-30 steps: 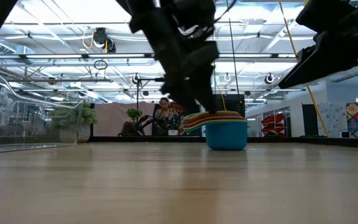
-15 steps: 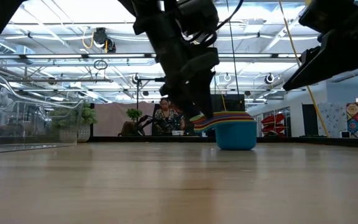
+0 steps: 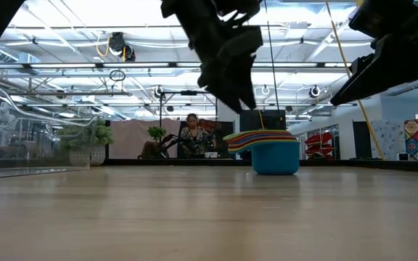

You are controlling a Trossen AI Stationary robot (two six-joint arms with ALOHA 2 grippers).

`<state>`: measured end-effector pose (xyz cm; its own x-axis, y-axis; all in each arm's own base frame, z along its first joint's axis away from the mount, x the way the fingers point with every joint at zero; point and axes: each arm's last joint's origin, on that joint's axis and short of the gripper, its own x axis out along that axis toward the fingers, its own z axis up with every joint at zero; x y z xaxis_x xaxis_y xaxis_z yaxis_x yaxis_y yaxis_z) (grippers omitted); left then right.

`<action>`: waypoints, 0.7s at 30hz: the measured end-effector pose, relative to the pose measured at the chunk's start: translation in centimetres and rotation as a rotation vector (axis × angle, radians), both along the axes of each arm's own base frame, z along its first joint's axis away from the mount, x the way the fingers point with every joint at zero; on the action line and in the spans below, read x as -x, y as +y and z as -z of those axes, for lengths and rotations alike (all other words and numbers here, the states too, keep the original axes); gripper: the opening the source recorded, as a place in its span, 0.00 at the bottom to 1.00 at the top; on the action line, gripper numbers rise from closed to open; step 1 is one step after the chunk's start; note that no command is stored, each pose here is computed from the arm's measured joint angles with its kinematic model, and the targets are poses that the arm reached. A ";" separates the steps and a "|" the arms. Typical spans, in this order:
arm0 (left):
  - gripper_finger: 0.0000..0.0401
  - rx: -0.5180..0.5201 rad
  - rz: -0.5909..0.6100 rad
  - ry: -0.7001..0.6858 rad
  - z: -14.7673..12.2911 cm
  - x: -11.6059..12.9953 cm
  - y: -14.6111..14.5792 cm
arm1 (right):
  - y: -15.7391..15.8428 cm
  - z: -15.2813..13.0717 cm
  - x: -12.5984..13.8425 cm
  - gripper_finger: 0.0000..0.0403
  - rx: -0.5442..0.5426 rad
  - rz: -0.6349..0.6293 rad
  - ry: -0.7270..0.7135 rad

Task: Nest measuring cups in basket
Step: Put the stacked measuring cup into the transparent bin

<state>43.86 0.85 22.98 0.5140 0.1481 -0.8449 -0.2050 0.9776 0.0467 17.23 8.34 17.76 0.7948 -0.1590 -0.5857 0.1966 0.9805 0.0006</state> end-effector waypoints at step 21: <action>0.94 0.138 -0.076 0.065 0.1 0.5 0.2 | 0.1 0.0 0.0 0.45 0.009 -0.040 0.017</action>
<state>43.36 1.00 22.88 0.4495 0.0650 -0.8909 -0.2794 0.9575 -0.0712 17.21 8.41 17.72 0.7908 -0.1325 -0.5976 0.1567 0.9876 -0.0116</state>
